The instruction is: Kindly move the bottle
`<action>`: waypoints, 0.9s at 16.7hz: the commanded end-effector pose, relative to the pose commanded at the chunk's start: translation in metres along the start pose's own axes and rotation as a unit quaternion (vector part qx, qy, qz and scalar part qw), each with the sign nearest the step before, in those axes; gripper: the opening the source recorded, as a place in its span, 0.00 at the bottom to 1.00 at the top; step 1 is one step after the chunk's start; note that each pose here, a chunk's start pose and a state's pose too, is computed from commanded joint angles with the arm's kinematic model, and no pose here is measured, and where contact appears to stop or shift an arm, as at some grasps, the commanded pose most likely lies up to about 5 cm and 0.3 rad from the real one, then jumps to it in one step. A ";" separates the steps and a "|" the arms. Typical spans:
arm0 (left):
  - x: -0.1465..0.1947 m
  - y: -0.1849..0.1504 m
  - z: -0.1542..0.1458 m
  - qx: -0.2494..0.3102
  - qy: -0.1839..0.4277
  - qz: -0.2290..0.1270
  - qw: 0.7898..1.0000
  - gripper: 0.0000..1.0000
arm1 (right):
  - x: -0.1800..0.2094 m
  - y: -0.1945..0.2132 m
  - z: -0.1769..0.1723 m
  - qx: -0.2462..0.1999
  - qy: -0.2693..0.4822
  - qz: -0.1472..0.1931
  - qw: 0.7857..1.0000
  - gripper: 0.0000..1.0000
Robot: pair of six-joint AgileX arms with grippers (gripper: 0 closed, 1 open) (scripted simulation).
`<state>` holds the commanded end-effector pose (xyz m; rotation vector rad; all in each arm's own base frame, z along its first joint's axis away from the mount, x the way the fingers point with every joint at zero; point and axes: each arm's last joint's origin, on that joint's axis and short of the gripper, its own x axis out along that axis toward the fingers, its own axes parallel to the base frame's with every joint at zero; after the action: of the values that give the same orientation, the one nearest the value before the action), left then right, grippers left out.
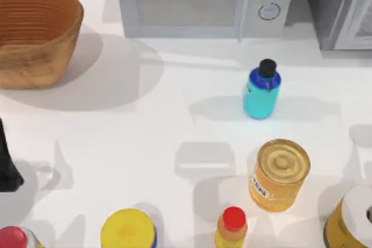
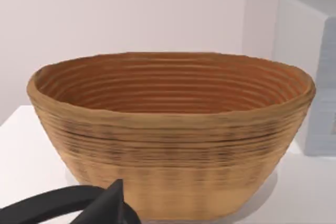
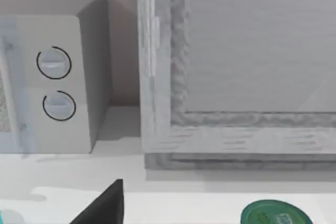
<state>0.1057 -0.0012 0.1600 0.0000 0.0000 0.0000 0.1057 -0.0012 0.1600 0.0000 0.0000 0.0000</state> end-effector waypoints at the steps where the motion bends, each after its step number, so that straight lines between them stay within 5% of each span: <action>1: 0.000 0.000 0.000 0.000 0.000 0.000 1.000 1.00 | 0.000 0.000 0.000 0.000 0.000 0.000 1.000 1.00; 7: 0.007 -0.009 0.023 0.000 0.001 -0.042 0.999 1.00 | 0.000 0.000 0.000 0.000 0.000 0.000 1.000 1.00; 15: 0.081 -0.070 0.068 0.014 0.067 -0.189 0.980 1.00 | 0.000 0.000 0.000 0.000 0.000 0.000 1.000 1.00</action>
<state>0.1863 -0.0711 0.2277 0.0278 0.1358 -0.3801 0.1057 -0.0012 0.1600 0.0000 0.0000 0.0000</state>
